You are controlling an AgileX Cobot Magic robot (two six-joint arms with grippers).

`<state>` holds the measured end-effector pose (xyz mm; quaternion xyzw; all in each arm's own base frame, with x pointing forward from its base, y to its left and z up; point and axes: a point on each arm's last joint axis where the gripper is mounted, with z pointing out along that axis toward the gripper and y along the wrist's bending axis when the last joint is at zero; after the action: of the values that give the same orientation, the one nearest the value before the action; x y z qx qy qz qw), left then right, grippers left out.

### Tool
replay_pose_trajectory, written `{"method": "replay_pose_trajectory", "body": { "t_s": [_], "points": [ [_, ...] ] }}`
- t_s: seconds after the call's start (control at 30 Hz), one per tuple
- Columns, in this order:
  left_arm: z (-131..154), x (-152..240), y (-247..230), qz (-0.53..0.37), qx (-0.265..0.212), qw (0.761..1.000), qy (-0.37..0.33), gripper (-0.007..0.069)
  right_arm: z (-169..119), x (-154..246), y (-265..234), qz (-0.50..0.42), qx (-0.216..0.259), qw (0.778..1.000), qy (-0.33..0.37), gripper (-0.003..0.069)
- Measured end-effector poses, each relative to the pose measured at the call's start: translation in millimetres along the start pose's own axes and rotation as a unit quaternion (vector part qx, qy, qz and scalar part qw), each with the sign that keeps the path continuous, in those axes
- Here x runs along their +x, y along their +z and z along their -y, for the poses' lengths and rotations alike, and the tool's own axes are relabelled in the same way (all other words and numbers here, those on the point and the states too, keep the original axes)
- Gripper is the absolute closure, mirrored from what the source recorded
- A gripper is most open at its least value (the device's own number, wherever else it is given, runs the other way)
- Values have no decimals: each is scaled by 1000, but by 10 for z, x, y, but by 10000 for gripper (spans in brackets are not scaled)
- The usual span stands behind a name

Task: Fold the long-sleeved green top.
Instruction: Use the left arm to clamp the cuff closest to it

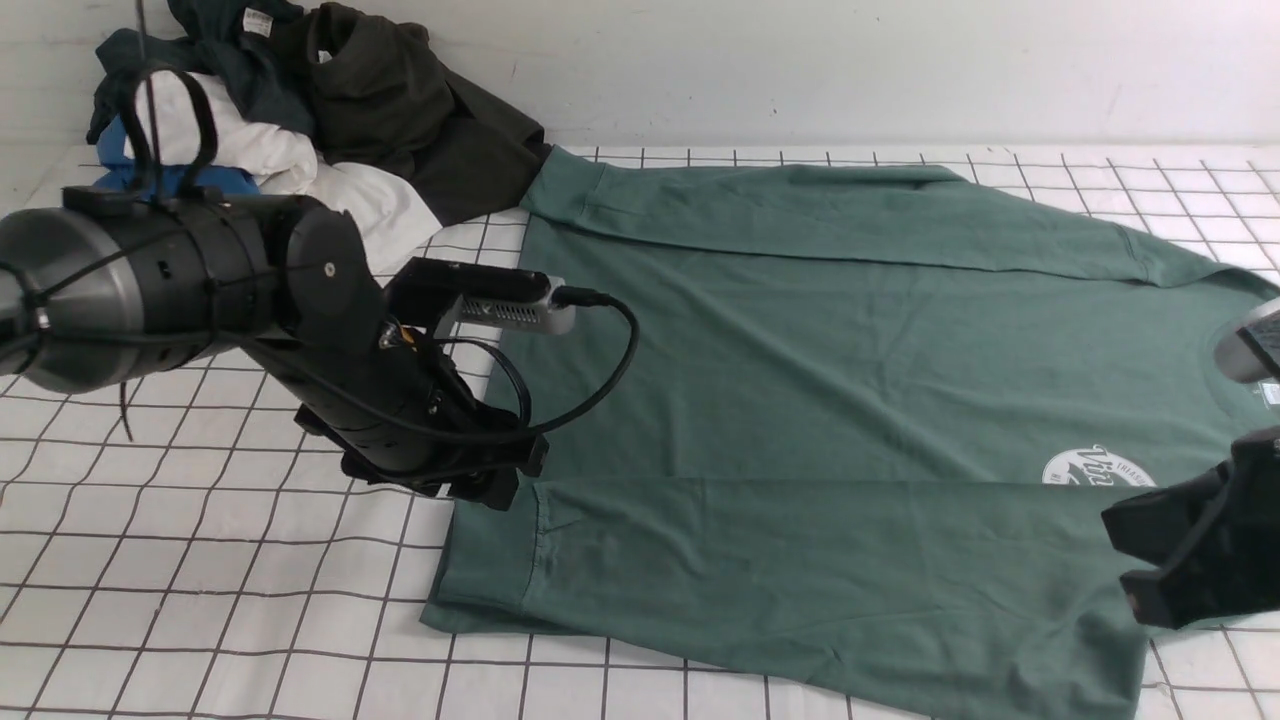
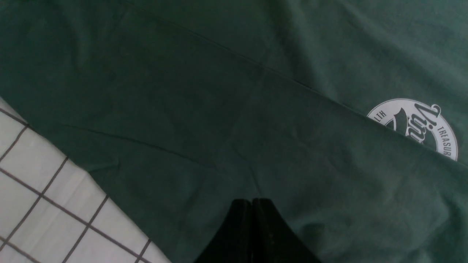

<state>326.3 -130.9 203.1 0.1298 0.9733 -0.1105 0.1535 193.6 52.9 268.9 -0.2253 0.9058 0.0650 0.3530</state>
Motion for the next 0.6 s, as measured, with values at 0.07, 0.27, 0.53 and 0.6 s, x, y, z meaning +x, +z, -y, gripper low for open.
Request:
{"method": "replay_pose_trajectory", "body": {
  "t_s": [0.07,0.27,0.53,0.6],
  "points": [
    [-21,-20,89,-9,-6,1000,5,233,5,-5,22,0,0,1000,2,665],
    [-120,-22,446,-47,-36,998,13,347,1,-12,48,1,-5,1000,13,665],
    [-31,-34,450,-38,-37,998,40,601,3,-18,51,3,-4,1000,14,665],
    [67,-40,382,-30,-33,997,64,621,4,-19,51,4,-4,1000,14,665]
  ]
}}
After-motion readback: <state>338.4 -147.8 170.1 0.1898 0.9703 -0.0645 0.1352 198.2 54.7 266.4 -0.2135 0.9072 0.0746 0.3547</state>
